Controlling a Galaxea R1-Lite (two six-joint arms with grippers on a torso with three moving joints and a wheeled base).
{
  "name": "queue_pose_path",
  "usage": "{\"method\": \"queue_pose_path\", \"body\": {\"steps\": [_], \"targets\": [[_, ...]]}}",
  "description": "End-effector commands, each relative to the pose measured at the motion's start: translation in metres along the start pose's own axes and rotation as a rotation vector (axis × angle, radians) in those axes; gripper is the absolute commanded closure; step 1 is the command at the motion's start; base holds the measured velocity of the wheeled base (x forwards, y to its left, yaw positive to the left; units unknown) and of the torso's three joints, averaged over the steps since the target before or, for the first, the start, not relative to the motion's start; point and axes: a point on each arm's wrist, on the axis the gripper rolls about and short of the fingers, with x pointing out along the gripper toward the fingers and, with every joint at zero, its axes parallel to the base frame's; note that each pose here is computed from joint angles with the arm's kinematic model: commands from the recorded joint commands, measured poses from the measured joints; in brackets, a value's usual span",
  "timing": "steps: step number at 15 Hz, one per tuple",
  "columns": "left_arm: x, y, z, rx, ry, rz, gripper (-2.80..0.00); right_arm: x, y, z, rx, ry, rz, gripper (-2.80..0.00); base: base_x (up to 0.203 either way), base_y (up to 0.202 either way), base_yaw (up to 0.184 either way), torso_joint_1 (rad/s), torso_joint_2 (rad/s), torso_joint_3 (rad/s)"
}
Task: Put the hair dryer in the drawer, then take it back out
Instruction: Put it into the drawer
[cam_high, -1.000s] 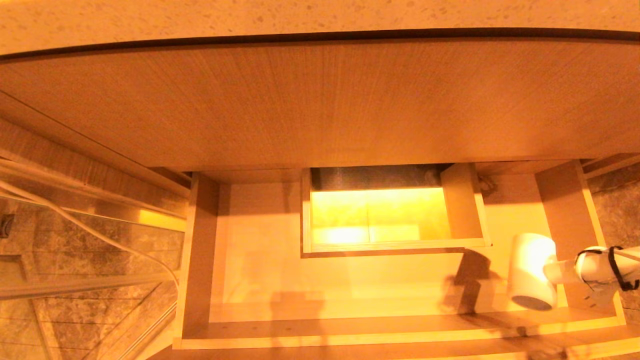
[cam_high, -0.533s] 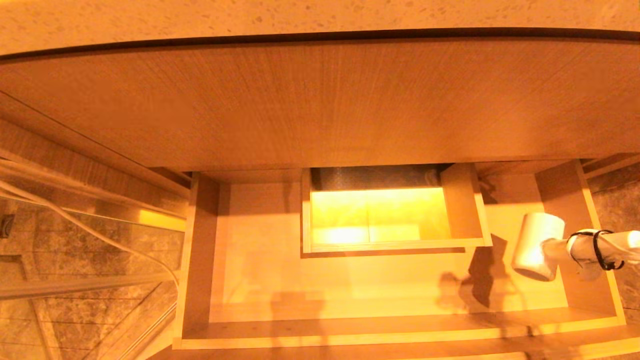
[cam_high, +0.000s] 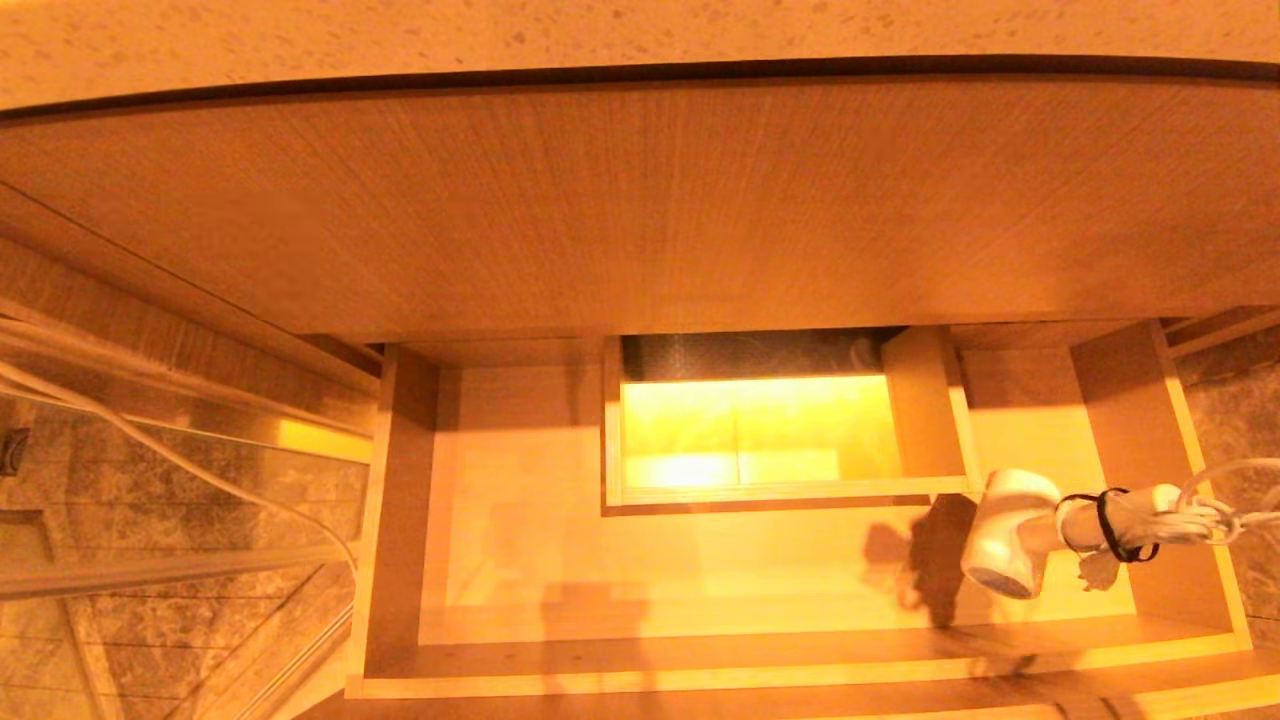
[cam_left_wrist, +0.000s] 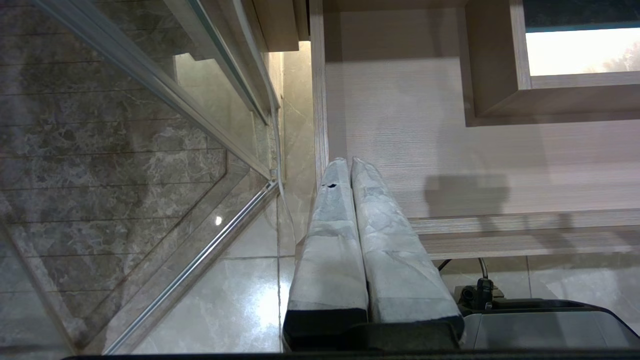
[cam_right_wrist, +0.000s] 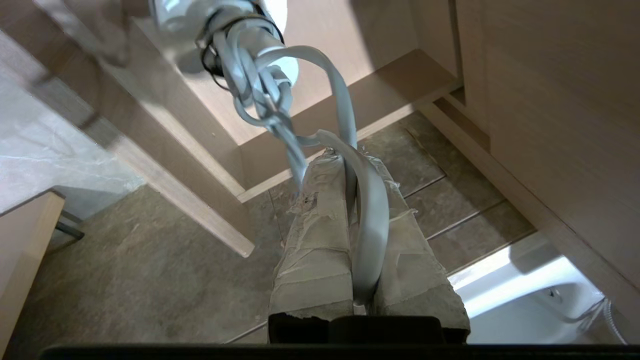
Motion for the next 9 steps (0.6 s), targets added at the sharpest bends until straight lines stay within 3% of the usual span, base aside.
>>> {"method": "queue_pose_path", "body": {"steps": [1, 9], "targets": [[0.0, 0.0, 0.0, 0.0, 0.0, 0.001, 0.0, 0.008, 0.0, 0.001, -0.012, 0.007, 0.021, 0.0, 0.0, 0.0, 0.0, 0.0, 0.0, 0.0], [0.0, 0.0, 0.0, 0.0, 0.0, 0.001, 0.0, 0.042, -0.004, 0.008, -0.019, 0.046, 0.087, 0.0, 0.0, 0.0, 0.0, 0.0, 0.0, 0.0]]}}
